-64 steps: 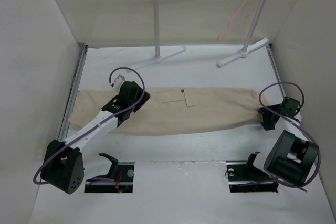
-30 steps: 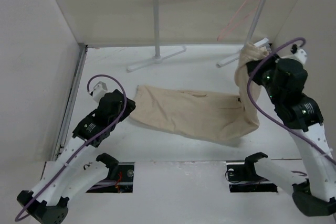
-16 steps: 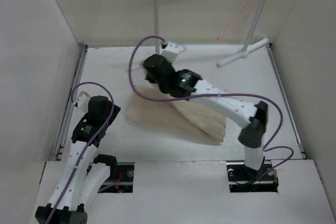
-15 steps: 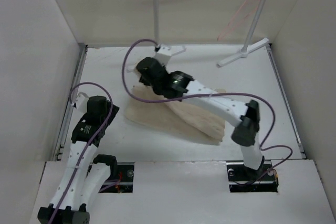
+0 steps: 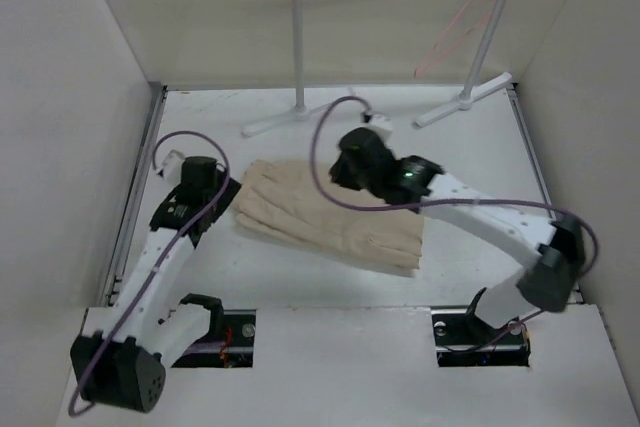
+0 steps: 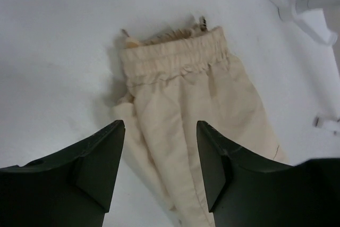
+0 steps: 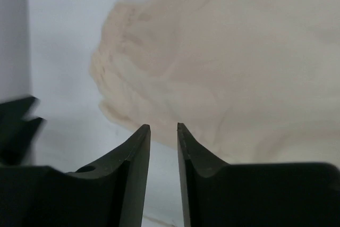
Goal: Place the trousers on the hanger
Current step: Fold the trousers at the center of the board.
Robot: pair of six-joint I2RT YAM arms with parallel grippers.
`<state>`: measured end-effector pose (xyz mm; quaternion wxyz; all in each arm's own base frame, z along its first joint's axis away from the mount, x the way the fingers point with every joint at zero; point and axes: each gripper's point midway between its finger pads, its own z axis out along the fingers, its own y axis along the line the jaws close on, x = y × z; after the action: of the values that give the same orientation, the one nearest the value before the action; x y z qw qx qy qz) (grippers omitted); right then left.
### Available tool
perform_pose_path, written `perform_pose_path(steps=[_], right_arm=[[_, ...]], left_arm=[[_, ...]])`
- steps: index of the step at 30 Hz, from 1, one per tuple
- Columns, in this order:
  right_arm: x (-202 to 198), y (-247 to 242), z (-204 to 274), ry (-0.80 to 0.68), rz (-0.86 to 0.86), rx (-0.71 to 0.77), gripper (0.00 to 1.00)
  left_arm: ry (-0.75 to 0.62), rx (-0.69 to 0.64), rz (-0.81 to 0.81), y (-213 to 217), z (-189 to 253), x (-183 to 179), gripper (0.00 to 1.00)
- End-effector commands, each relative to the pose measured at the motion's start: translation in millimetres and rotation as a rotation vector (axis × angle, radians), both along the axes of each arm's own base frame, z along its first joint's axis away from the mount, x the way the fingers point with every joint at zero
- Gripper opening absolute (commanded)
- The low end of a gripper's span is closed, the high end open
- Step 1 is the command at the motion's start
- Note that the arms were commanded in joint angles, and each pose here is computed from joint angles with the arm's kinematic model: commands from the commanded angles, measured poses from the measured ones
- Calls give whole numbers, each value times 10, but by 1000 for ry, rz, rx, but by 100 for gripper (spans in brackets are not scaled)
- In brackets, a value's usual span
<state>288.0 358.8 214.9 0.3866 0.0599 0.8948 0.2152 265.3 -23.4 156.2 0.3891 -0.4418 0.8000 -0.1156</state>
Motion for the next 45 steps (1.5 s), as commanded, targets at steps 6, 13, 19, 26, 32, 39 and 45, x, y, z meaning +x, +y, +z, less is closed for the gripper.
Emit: perform_pose_path(steps=[6,13,19,26,32,39,45], right_arm=[[-434,-1472,-497,86,-108,71,23],[-943,-1745,-1231,269,-117,85,27],[-1262,-1963,-1740,394,-201,66,23],[-1343,-2020,-1336,335,-136,59,45],[-1181,-2158,-1345,323,-204,72,43],[-1131,-2204,-1551,371,-297,119,31],[-1193,-2175,-1802,444,-289,89,23]], left_arm=[[-18,32,-399,-1526,-134,689,54],[119,85,-345,-1344,-833,759,53],[208,104,-236,-795,-1134,382,52],[89,76,-225,-730,-494,192,52],[-27,89,-382,-1376,70,276,52],[-52,76,-595,-2446,81,339,52],[80,140,-444,-1660,-550,340,52]])
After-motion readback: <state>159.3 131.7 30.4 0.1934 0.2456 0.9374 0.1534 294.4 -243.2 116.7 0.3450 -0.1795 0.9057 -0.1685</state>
